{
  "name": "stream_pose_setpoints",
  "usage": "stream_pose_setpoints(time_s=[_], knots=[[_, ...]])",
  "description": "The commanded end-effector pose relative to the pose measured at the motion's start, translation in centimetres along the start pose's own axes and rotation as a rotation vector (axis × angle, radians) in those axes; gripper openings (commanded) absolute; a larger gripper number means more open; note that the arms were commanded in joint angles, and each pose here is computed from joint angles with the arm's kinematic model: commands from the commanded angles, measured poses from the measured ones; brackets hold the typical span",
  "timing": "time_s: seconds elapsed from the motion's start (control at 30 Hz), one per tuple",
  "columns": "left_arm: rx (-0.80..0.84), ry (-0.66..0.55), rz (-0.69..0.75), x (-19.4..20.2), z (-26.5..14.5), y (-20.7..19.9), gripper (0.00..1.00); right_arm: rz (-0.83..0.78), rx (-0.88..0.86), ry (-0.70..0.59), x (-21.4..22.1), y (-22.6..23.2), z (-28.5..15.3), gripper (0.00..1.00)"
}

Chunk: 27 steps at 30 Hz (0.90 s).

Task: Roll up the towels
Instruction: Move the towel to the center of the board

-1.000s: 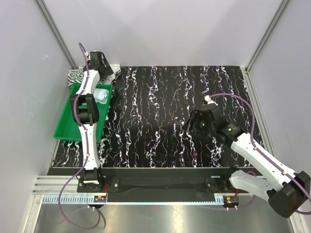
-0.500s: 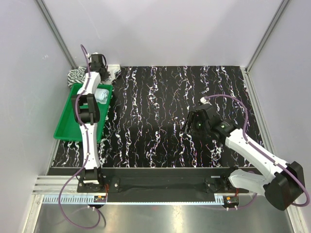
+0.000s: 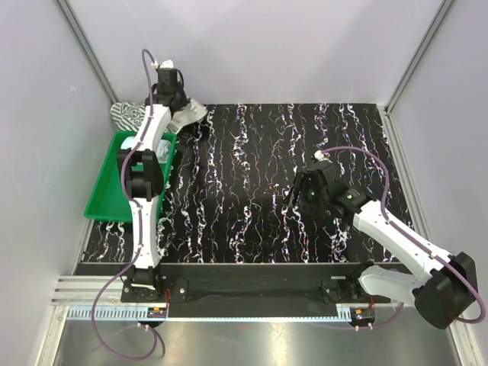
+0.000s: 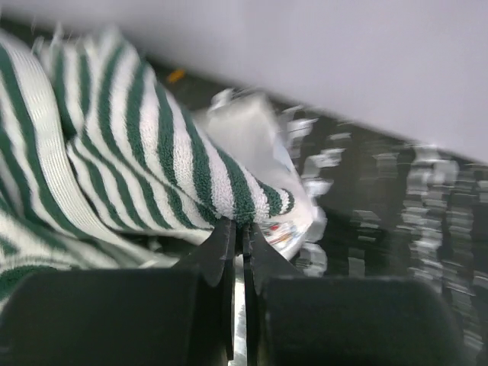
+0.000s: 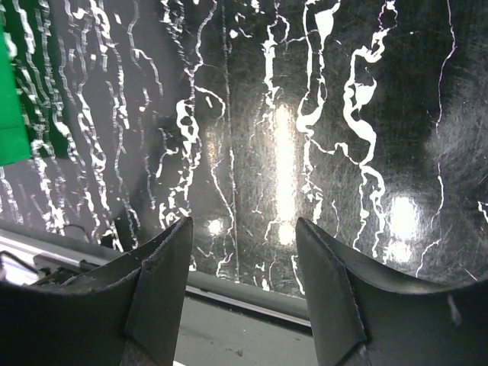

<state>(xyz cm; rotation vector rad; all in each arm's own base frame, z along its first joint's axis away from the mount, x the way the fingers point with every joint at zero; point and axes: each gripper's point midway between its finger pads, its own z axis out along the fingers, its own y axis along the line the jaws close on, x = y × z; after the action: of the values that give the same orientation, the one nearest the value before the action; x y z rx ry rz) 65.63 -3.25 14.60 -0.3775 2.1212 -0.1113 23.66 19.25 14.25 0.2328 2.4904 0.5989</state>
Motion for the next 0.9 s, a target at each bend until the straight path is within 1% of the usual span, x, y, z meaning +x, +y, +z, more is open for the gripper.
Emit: stream_pose_setpoints(time_s=[0.0, 0.1, 0.13, 0.17, 0.23, 0.27, 0.3, 0.33, 0.37, 0.4, 0.43, 0.47, 0.5, 0.53, 0.57, 0.6, 0.63, 0.67, 0.7, 0.73, 0.77, 0.8, 0.83, 0.87], knots=[[0.132, -0.308, 0.010, -12.0, -9.6, -5.4, 0.00, 0.021, -0.036, -0.077, -1.8, 1.1, -2.6, 0.64], [0.207, -0.311, 0.024, -12.6, -11.9, -7.7, 0.00, 0.026, -0.037, -0.122, -2.1, 0.6, -4.0, 0.64], [0.260, -0.313, 0.058, -12.6, -12.9, -9.2, 0.00, 0.029, -0.029, -0.134, -2.3, 0.4, -4.6, 0.64], [0.313, -0.308, 0.085, -12.0, -14.0, -11.6, 0.00, 0.032, -0.012, -0.154, -2.6, 0.1, -4.9, 0.64], [0.409, -0.308, 0.150, -12.1, -17.3, -14.7, 0.00, 0.039, 0.004, -0.179, -3.1, -0.2, -5.7, 0.64], [0.452, -0.294, 0.184, -11.1, -18.9, -17.0, 0.00, 0.041, 0.026, -0.200, -3.6, -0.5, -6.4, 0.64], [0.469, -0.287, 0.207, -10.9, -21.6, -17.8, 0.00, 0.045, 0.035, -0.217, -4.0, -0.6, -6.9, 0.64], [0.478, -0.282, 0.225, -10.5, -23.0, -18.4, 0.00, 0.051, 0.033, -0.251, -4.7, -0.4, -8.1, 0.64], [0.498, -0.220, 0.249, -7.5, -23.6, -19.6, 0.00, 0.054, 0.076, -0.275, -5.1, -1.2, -8.7, 0.64], [0.506, -0.198, 0.255, -6.3, -24.5, -20.0, 0.00, 0.060, 0.086, -0.297, -5.5, -1.4, -9.3, 0.65], [0.518, -0.199, 0.240, -6.0, -27.2, -19.9, 0.00, 0.065, 0.093, -0.322, -6.0, -1.5, -10.2, 0.65], [0.525, -0.101, 0.266, -1.4, -26.8, -20.3, 0.00, 0.073, 0.119, -0.350, -6.5, -1.9, -11.1, 0.66], [0.538, -0.061, 0.264, 0.7, -27.1, -20.3, 0.00, 0.082, 0.129, -0.365, -6.7, -2.1, -11.6, 0.66], [0.604, -0.042, 0.237, 1.5, -30.0, -20.7, 0.00, 0.089, 0.136, -0.377, -6.9, -2.3, -12.3, 0.67], [0.610, 0.084, 0.263, 7.5, -29.3, -20.5, 0.00, 0.102, 0.146, -0.391, -7.0, -2.6, -12.5, 0.68], [0.664, 0.080, 0.266, 8.7, -30.7, -21.2, 0.00, 0.111, 0.153, -0.395, -7.0, -2.8, -12.5, 0.69], [0.707, 0.091, 0.282, 10.0, -32.7, -21.4, 0.04, 0.124, 0.163, -0.399, -6.9, -3.1, -12.4, 0.72], [0.731, 0.136, 0.308, 13.1, -33.8, -22.0, 0.15, 0.127, 0.168, -0.397, -6.7, -3.3, -12.3, 0.73], [0.721, 0.203, 0.330, 16.6, -33.4, -21.1, 0.64, 0.130, 0.174, -0.392, -6.6, -3.4, -12.0, 0.75], [0.745, 0.251, 0.328, 18.6, -33.8, -21.0, 0.99, 0.129, 0.189, -0.381, -6.3, -3.8, -11.3, 0.77], [0.745, 0.275, 0.325, 19.9, -34.1, -20.8, 0.99, 0.139, 0.206, -0.375, -6.1, -4.1, -10.9, 0.81], [0.738, 0.280, 0.313, 20.6, -33.9, -20.5, 0.99, 0.145, 0.224, -0.369, -5.8, -4.5, -10.4, 0.83], [0.706, 0.331, 0.302, 22.8, -33.2, -19.2, 0.99, 0.147, 0.243, -0.353, -5.4, -4.9, -9.6, 0.84], [0.685, 0.333, 0.295, 23.1, -33.1, -18.6, 0.99, 0.167, 0.238, -0.334, -5.0, -4.9, -9.0, 0.84]])
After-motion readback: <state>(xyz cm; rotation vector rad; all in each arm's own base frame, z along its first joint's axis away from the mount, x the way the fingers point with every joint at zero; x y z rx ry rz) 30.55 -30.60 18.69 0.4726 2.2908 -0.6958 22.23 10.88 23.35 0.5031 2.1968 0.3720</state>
